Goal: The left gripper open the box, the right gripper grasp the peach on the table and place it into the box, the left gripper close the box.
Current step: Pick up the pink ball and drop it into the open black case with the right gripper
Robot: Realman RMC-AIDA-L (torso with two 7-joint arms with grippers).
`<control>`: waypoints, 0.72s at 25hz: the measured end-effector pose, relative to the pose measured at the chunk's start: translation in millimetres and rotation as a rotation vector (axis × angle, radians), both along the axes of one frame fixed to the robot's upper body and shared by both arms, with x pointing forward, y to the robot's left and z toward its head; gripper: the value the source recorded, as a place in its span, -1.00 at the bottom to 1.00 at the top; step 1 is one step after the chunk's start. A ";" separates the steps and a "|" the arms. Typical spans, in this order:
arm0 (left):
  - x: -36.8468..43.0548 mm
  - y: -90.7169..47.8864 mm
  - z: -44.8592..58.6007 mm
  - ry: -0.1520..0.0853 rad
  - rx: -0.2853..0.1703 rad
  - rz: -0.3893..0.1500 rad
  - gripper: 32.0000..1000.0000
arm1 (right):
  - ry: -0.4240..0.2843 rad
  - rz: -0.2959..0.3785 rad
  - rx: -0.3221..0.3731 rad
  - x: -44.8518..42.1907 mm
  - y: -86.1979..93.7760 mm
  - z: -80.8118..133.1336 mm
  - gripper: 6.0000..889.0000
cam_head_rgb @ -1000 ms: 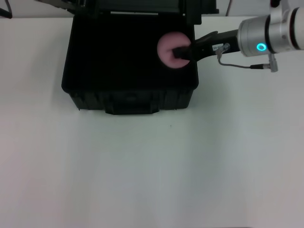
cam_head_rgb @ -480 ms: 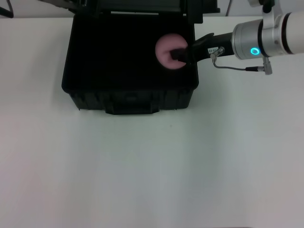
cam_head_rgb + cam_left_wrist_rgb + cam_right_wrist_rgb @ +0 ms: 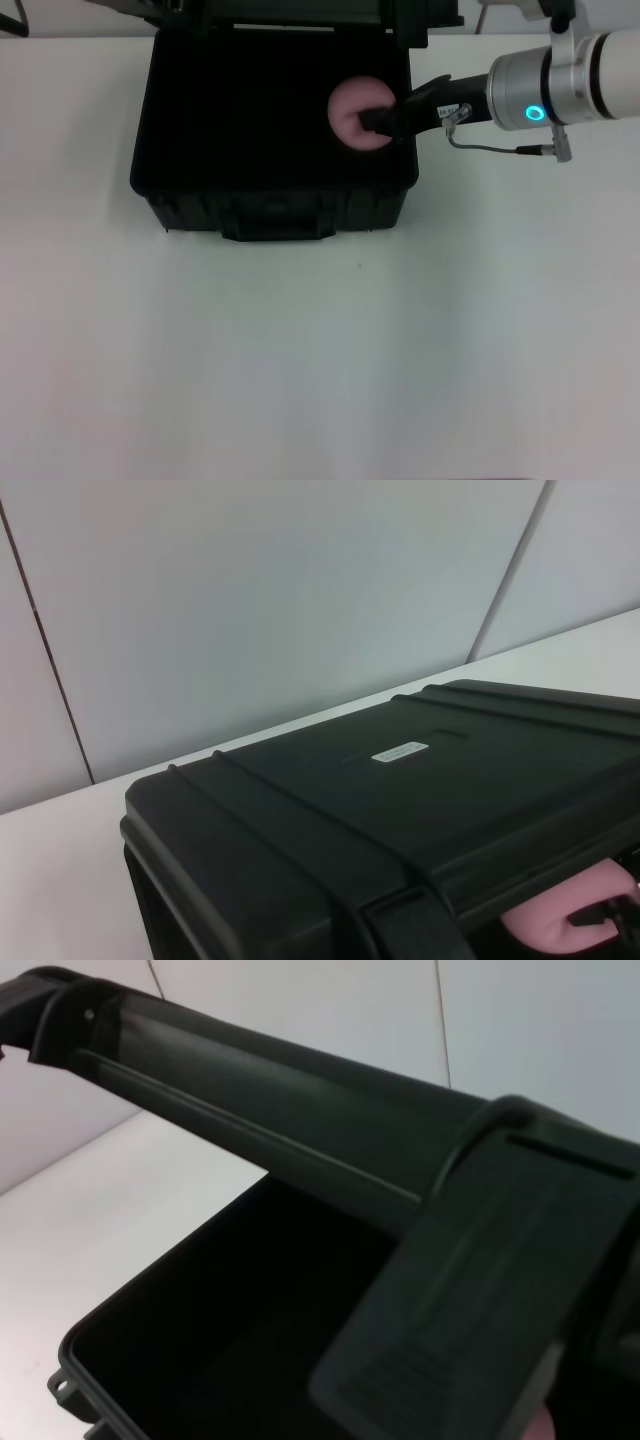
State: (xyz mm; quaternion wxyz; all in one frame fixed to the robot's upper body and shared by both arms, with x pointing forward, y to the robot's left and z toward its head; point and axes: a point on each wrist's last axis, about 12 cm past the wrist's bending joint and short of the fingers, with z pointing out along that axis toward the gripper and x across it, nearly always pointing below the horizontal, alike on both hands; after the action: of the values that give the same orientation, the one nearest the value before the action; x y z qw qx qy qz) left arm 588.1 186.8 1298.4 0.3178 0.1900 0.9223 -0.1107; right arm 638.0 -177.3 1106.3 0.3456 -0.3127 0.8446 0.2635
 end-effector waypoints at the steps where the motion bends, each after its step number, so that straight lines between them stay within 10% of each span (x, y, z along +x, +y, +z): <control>1: 0.0 0.0 0.0 0.000 0.000 0.000 -0.15 | 0.000 0.001 -0.001 -0.1 0.3 -0.1 -0.79; 18: -0.2 1.6 -1.6 0.005 0.000 0.004 -0.14 | -0.012 0.007 0.000 1.3 1.0 3.5 0.07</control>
State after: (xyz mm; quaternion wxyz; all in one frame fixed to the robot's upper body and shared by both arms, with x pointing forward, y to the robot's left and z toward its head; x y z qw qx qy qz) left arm 587.9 188.3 1296.8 0.3157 0.1879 0.9235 -0.1103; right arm 639.4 -176.3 1109.8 0.3497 -0.3172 0.8415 0.2626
